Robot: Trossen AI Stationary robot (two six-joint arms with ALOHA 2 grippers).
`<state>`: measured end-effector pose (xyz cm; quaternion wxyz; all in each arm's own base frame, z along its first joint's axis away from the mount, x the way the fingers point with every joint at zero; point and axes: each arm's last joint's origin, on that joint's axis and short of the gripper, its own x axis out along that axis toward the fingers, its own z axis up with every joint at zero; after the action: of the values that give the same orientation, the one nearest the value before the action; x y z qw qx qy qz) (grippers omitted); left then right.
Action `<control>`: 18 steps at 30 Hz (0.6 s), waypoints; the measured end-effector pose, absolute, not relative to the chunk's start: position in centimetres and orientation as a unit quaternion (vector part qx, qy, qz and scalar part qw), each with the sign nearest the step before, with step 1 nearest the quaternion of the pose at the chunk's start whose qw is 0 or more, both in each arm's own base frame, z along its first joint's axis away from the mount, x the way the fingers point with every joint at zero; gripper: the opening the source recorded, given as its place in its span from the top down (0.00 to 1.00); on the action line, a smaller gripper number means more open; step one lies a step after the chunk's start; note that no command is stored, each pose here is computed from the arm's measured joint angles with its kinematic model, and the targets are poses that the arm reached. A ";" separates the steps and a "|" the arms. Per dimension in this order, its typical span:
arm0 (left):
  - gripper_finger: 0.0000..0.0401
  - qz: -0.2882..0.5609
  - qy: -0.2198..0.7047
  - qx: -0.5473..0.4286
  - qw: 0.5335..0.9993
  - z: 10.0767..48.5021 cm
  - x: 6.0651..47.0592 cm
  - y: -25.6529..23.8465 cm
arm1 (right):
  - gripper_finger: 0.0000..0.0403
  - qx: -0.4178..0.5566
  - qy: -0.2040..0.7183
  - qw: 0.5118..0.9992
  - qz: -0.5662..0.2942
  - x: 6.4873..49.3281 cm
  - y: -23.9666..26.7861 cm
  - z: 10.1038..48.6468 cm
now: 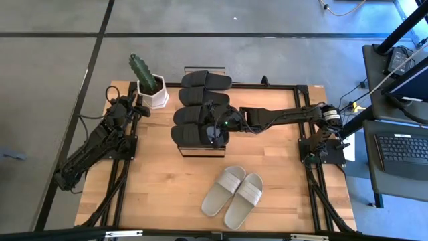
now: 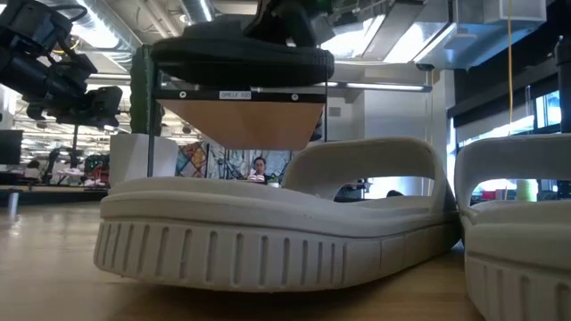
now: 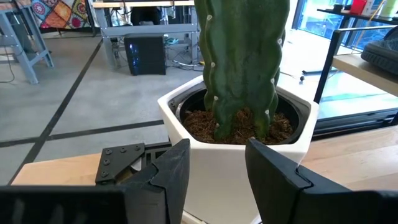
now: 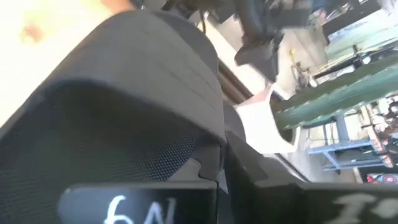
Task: Pick and place slides into the shelf
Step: Put the black slide on the shelf
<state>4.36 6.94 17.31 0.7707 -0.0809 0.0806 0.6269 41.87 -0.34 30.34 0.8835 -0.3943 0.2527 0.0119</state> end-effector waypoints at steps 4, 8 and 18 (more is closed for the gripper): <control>0.63 0.627 0.080 -0.081 0.771 17.3 4.4 6.9 | 0.97 -0.394 0.257 0.882 0.012 42.3 -0.5 29.7; 0.63 0.627 0.081 -0.081 0.771 17.3 4.4 6.9 | 0.97 -0.392 0.259 0.883 0.014 42.5 -0.5 29.4; 0.63 0.627 0.081 -0.081 0.771 17.3 4.4 6.9 | 0.97 -0.404 0.279 0.870 -0.037 42.5 -0.7 29.3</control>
<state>4.36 6.94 17.31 0.7707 -0.0807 0.0805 0.6269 42.48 -0.75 29.34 0.8705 -0.4037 0.2792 -0.0367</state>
